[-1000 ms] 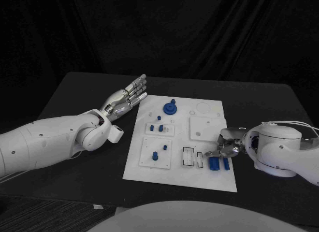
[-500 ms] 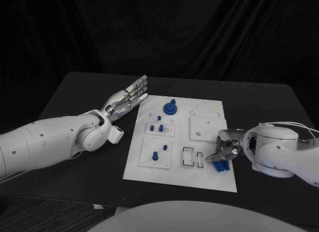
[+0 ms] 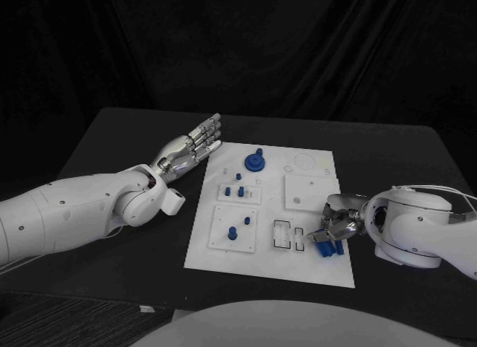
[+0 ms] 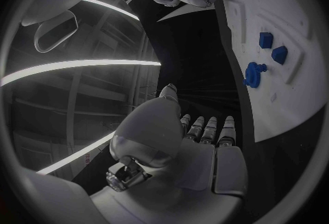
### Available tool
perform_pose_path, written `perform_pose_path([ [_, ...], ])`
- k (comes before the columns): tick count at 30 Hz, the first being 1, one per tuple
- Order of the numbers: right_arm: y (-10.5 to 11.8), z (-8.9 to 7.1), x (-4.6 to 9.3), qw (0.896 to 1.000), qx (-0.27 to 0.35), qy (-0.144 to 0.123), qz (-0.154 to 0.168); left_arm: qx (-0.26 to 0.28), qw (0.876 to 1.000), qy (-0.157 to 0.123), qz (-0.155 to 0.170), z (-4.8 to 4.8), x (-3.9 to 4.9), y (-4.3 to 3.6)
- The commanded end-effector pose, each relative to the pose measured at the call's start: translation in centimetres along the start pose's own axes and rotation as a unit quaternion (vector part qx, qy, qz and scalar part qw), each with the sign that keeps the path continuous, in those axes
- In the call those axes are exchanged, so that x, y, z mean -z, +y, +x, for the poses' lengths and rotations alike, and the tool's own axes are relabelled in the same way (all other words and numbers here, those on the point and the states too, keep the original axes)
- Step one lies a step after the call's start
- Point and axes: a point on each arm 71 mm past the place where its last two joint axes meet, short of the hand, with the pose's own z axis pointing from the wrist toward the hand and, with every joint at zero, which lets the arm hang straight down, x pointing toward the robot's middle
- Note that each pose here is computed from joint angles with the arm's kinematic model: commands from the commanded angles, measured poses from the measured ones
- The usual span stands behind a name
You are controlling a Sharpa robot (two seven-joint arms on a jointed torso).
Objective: Assemble the parts on the task board
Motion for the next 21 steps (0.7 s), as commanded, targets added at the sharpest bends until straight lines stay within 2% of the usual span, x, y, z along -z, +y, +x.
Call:
perform_pose_path([
  [1, 0.2, 0.2, 0.4, 0.996, -0.091, 0.000, -0.011, 0.004, 1.000, 0.004, 0.017, 0.13, 0.01, -0.21],
  [8, 0.4, -1.4, 1.2, 0.983, -0.181, 0.001, -0.017, 0.002, 1.000, 0.002, 0.017, 0.09, -0.01, -0.19],
  [13, 0.9, -2.2, 1.3, 0.979, -0.202, -0.005, -0.025, 0.002, 1.000, 0.003, 0.017, 0.19, -0.16, -0.15],
  [21, 1.3, -2.6, 1.1, 0.978, -0.208, -0.010, -0.031, 0.003, 1.000, 0.005, 0.016, 0.23, -0.15, -0.14],
])
